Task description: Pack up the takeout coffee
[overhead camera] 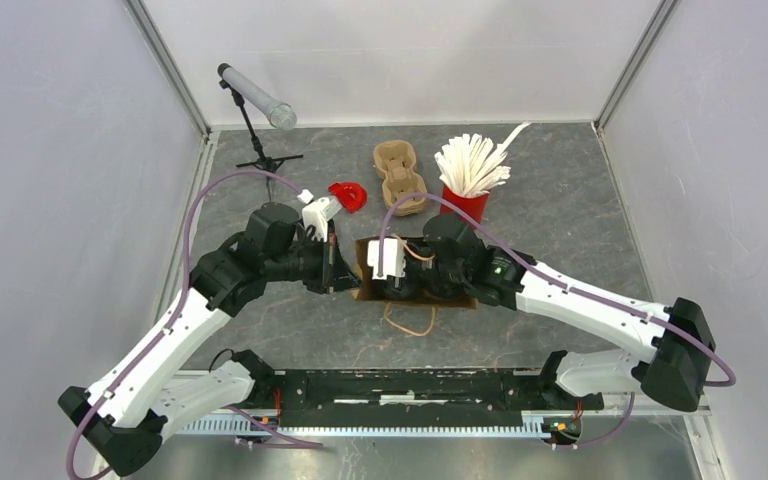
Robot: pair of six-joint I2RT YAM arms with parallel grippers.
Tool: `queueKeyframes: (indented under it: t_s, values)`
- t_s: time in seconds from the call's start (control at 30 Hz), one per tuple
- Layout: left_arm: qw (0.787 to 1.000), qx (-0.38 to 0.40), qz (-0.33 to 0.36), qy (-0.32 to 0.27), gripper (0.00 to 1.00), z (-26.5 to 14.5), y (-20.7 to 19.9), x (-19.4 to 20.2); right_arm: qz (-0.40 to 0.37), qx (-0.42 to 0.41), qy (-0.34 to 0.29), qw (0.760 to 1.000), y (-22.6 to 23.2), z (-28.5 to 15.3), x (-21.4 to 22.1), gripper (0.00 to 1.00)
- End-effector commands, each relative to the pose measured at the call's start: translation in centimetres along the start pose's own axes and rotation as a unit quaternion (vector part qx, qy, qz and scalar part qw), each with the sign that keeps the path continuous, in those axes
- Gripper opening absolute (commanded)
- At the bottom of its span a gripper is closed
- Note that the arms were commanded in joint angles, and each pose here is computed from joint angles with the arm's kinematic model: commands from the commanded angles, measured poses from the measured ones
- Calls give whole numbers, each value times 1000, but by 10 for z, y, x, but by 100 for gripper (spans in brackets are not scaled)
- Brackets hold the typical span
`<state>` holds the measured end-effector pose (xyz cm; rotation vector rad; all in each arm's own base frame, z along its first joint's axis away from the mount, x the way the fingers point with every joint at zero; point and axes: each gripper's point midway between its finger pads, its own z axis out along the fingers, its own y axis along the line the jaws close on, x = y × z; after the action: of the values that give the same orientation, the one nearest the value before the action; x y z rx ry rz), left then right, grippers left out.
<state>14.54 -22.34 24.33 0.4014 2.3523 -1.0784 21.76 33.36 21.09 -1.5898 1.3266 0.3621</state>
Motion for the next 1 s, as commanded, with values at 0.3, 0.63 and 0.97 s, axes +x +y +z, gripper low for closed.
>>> queueKeyframes:
  t_s: [0.3,0.63,0.97]
  values:
    - [1000,4,-17,25,2,-9,-20,-13,36,-34,-8,999,7,3,-11,30]
    - [998,-8,-31,47,2,-9,-21,-15,50,-29,-25,998,0,-2,-19,37]
    - [997,-9,-37,62,2,-6,-21,-14,56,-40,-27,997,1,-5,-22,48]
